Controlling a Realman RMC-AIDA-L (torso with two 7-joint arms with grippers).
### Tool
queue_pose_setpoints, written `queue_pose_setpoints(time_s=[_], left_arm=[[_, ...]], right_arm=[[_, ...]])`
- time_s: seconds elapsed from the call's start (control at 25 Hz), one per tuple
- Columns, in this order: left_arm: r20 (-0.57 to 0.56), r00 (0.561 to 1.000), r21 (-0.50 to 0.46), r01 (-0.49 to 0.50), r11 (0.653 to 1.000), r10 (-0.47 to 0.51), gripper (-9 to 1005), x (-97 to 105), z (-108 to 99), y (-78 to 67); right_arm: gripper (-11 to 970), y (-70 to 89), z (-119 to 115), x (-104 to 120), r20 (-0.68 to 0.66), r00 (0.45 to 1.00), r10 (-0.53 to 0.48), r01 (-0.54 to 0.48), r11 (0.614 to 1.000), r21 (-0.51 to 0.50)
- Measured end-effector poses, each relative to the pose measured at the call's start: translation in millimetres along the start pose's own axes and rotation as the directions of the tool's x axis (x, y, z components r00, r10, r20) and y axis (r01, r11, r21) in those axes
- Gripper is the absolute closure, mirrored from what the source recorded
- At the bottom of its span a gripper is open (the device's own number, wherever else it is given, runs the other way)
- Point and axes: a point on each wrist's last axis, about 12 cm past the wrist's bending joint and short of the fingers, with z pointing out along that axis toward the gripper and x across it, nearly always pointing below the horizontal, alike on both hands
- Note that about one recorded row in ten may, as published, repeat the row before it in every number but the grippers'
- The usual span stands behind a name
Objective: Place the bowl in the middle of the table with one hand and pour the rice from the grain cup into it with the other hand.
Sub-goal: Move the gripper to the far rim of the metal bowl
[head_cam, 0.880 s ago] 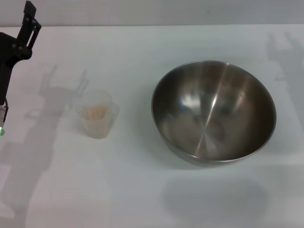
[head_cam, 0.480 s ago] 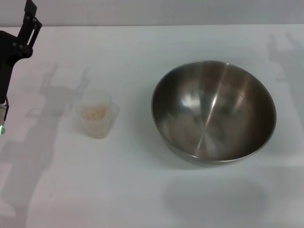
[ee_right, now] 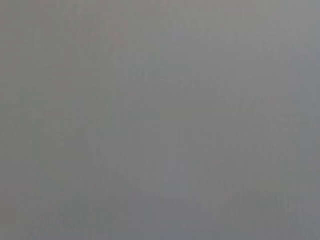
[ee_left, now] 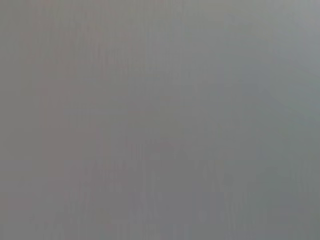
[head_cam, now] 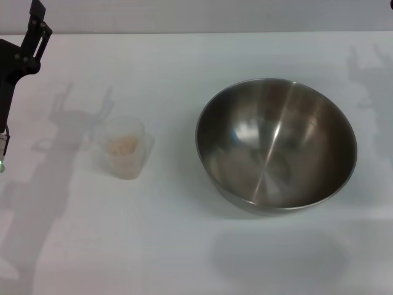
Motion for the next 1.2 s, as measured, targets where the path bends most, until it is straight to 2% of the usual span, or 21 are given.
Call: queue_pose_setpoints(time_s=[0.04,0.16,0.2,0.44,0.56,0.72,0.96,1.0,1.04,1.12,1.2], left_arm=[[0.000,1.000,0.000,0.000,1.000,0.000,161,0.0,0.0,0.0],[0.000,1.000,-0.001,0.001,1.000,-0.001,161,0.0,-0.4,0.1],[-0.001,1.000,-0.002,0.001,1.000,-0.001,161,-0.1,-0.8,0.1],[-0.002,1.000,0.003,0.001,1.000,-0.001,162,0.3,-0.2,-0.8],[-0.003,1.000,0.005,0.002,1.000,-0.002,162,0.4,-0.2,-1.3],[-0.003,1.000,0.006,0.003,1.000,-0.003,162,0.5,-0.2,-1.6],[-0.005,1.000,0.002,0.000,1.000,0.000,162,0.7,-0.6,-0.6],[-0.007,1.000,0.001,-0.002,1.000,0.002,162,0.9,-0.9,0.0],[-0.007,1.000,0.001,-0.002,1.000,0.002,162,0.9,-0.9,0.0],[-0.009,1.000,-0.002,-0.003,1.000,0.003,162,1.0,-1.6,0.7],[-0.011,1.000,-0.006,-0.006,1.000,0.006,162,1.1,-2.2,1.9]], right_arm=[[459,0.0,0.0,0.0,0.000,1.000,0.000,0.000,1.000,0.000],[458,-0.3,-2.0,-2.2,0.021,0.995,-0.093,0.093,0.996,0.001],[458,-0.4,-2.7,-2.7,0.027,0.988,-0.152,0.152,0.988,0.003],[458,0.8,-3.5,-5.1,0.045,0.965,-0.259,0.259,0.966,0.012],[458,4.3,-0.1,-6.5,0.052,0.963,-0.263,0.263,0.965,0.009],[459,17.1,14.8,-3.9,-0.015,0.979,-0.203,0.203,0.979,-0.013],[459,42.9,42.2,-12.6,-0.212,0.977,-0.023,0.014,0.999,-0.045],[458,49.7,49.6,-20.7,-0.289,0.957,0.027,-0.047,0.997,-0.062],[458,49.7,49.6,-20.7,-0.289,0.957,0.027,-0.047,0.997,-0.062],[458,57.2,56.3,-31.3,-0.375,0.925,0.056,-0.099,0.990,-0.095],[458,65.9,65.7,-49.2,-0.504,0.862,0.057,-0.156,0.976,-0.155]])
